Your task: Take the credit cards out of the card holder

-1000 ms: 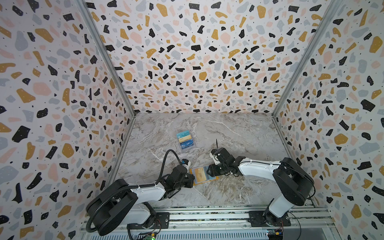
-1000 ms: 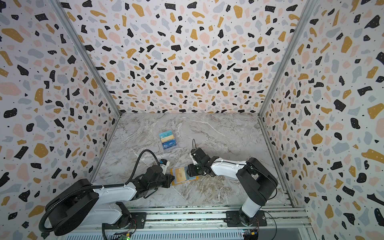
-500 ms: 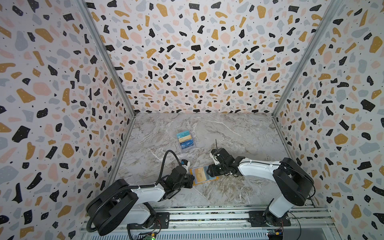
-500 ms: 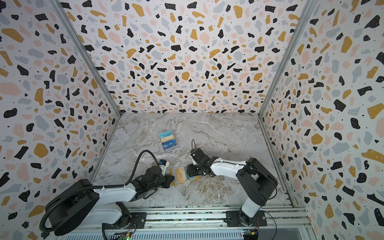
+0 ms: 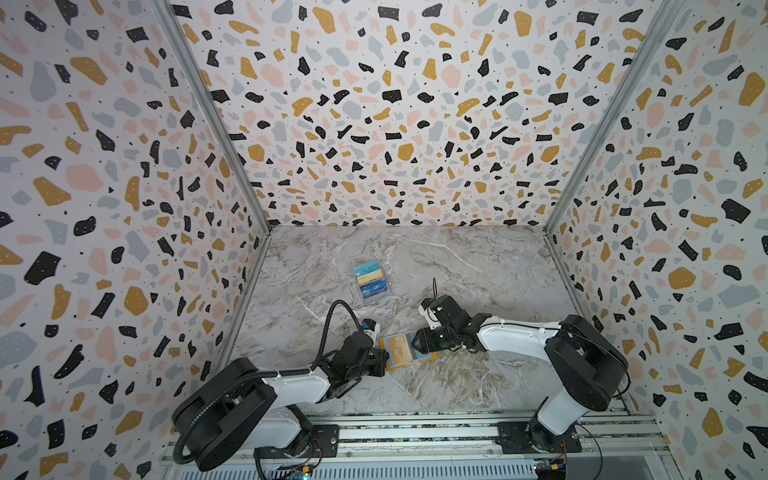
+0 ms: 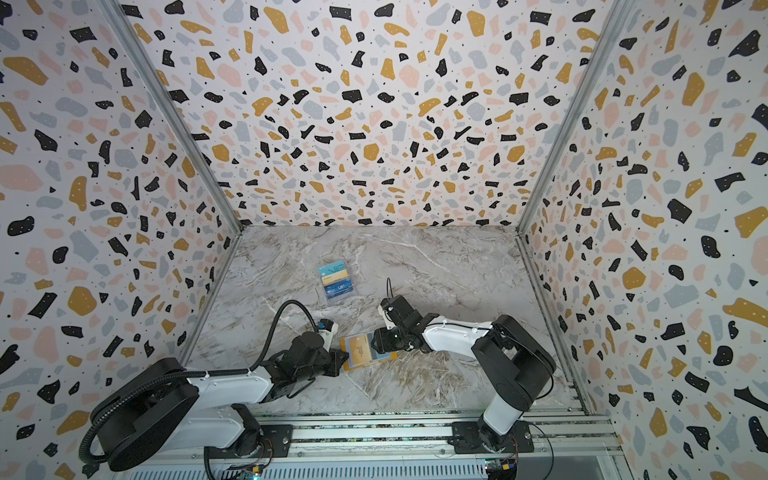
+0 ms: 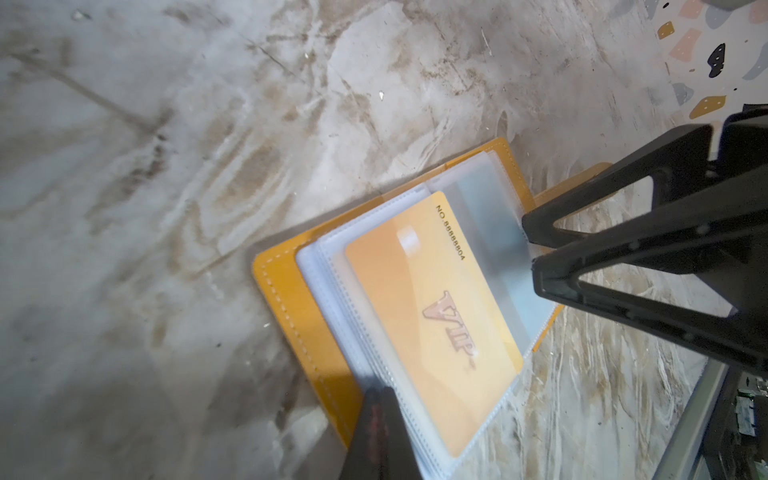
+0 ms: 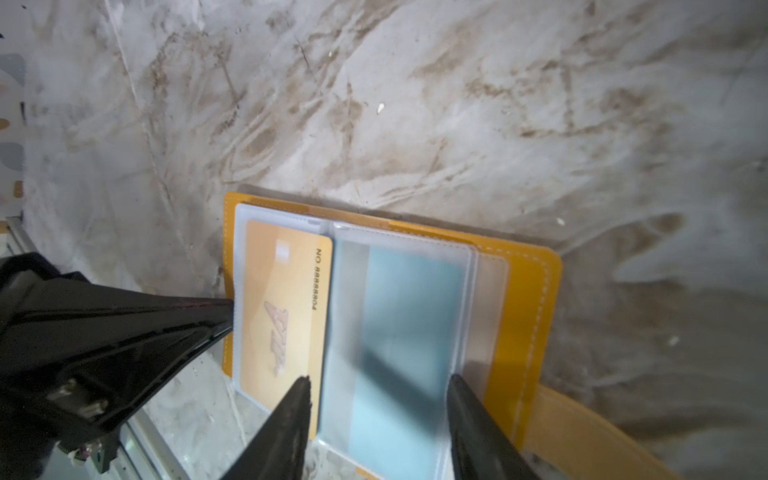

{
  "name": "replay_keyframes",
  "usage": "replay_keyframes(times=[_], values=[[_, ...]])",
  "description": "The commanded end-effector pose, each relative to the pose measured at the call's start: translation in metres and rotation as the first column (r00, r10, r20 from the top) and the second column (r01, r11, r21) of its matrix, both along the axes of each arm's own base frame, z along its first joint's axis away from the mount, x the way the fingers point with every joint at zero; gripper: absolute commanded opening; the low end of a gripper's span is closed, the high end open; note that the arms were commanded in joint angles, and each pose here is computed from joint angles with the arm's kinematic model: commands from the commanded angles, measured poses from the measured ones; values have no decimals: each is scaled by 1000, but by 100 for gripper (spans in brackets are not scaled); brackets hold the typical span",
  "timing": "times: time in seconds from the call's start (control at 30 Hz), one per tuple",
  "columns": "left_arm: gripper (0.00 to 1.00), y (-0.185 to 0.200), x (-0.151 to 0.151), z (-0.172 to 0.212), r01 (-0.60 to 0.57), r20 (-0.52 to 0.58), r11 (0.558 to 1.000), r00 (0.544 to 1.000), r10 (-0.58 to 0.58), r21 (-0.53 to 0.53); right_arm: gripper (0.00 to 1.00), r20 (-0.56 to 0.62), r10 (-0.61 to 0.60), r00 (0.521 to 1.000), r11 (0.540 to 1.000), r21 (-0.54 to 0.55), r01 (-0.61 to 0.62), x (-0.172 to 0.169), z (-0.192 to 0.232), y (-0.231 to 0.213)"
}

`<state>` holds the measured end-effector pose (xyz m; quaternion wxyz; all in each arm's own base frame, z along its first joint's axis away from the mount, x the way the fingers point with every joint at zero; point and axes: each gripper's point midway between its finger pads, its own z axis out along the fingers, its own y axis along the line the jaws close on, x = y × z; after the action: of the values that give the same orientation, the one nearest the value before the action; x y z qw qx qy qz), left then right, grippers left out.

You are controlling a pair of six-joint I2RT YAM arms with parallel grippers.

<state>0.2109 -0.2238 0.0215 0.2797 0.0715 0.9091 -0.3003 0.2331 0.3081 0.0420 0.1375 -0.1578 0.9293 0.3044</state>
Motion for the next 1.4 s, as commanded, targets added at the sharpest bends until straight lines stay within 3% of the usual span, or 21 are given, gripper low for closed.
replay_keyframes(times=[0.0, 0.33, 0.87, 1.03, 1.2, 1.37], values=[[4, 8, -11, -17, 0, -51, 999, 999, 1, 36, 54, -18, 37, 999, 992, 120, -35, -9, 23, 11], [4, 7, -10, -18, 2, -54, 999, 999, 0, 38, 53, -17, 79, 997, 951, 301, -70, -13, 57, 19], [4, 9, -8, -12, -17, -39, 1000, 999, 18, 25, 53, -68, 165, 984, 926, 355, -131, -30, 54, 37], [5, 11, -7, -6, -24, -22, 999, 999, 25, 26, 53, -96, 217, 971, 920, 352, -171, -42, 42, 53], [5, 14, -7, -2, -28, -6, 999, 1000, 28, 32, 52, -15, 136, 991, 947, 295, -126, -27, 50, 43], [5, 14, -7, -1, -21, 3, 999, 1000, 21, 35, 52, 87, 21, 996, 994, 104, -30, -2, 50, 12]])
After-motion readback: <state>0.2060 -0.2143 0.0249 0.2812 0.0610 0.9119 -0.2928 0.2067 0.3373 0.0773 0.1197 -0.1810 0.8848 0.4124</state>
